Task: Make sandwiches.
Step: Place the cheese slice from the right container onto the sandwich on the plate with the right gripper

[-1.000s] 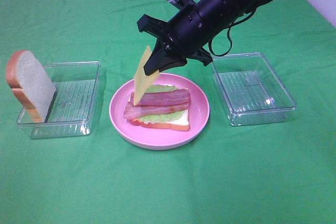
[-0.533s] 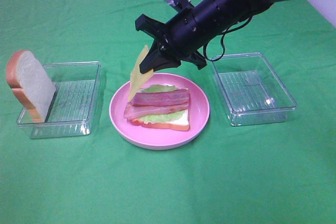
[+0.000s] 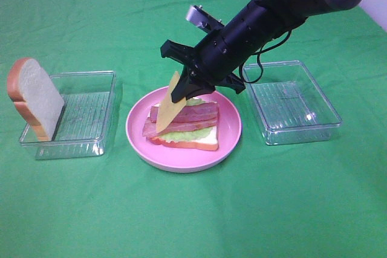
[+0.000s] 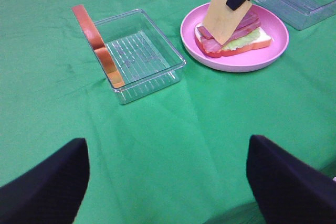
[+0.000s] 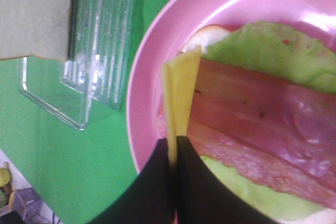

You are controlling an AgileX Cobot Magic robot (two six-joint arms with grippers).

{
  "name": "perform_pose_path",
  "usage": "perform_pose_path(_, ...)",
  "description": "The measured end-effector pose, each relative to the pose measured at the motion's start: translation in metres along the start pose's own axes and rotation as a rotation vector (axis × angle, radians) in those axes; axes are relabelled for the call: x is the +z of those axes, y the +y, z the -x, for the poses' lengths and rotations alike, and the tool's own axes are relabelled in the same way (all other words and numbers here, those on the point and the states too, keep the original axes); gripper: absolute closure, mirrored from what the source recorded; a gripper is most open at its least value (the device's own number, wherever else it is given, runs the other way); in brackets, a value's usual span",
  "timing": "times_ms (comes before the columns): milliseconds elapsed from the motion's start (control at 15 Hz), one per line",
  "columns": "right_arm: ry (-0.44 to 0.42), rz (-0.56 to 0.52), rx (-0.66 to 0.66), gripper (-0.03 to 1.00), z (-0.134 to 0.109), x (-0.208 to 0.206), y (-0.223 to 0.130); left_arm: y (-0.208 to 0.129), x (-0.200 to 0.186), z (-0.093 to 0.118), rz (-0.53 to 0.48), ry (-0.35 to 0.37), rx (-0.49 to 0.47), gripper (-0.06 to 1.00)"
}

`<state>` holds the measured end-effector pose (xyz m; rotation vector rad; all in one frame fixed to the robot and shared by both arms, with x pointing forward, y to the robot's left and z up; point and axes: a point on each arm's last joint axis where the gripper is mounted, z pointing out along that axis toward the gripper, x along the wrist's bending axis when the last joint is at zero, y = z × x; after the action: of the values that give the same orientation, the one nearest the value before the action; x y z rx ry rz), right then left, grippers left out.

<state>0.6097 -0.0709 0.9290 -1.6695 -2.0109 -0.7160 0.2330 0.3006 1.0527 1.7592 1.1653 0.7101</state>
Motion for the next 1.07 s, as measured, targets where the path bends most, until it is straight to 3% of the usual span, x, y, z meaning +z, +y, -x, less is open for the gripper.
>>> perform_pose_path(267,-0.112,-0.007,0.002,0.95,0.010,0.000,-0.001,0.000,0.000,0.000,0.000,0.000,0.000,0.17)
perform_pose_path(333,-0.144,-0.014,-0.021,0.76,0.013,-0.001,-0.001,0.000,0.000,0.000,0.000,0.000,0.000,0.17)
perform_pose_path(467,-0.160,-0.016,-0.016,0.59,0.015,-0.001,-0.002,0.000,0.000,0.000,0.000,0.000,0.000,0.17)
perform_pose_path(533,-0.169,-0.018,-0.022,0.38,0.015,-0.002,-0.002,0.000,0.000,0.000,0.000,0.000,0.000,0.17)
perform_pose_path(667,-0.187,-0.016,-0.051,0.22,0.012,-0.008,-0.002,0.000,0.000,0.000,0.000,0.000,0.000,0.17)
perform_pose_path(1067,-0.272,-0.041,-0.224,0.17,-0.022,-0.075,-0.021,0.000,0.000,0.000,0.000,0.000,0.000,0.17)
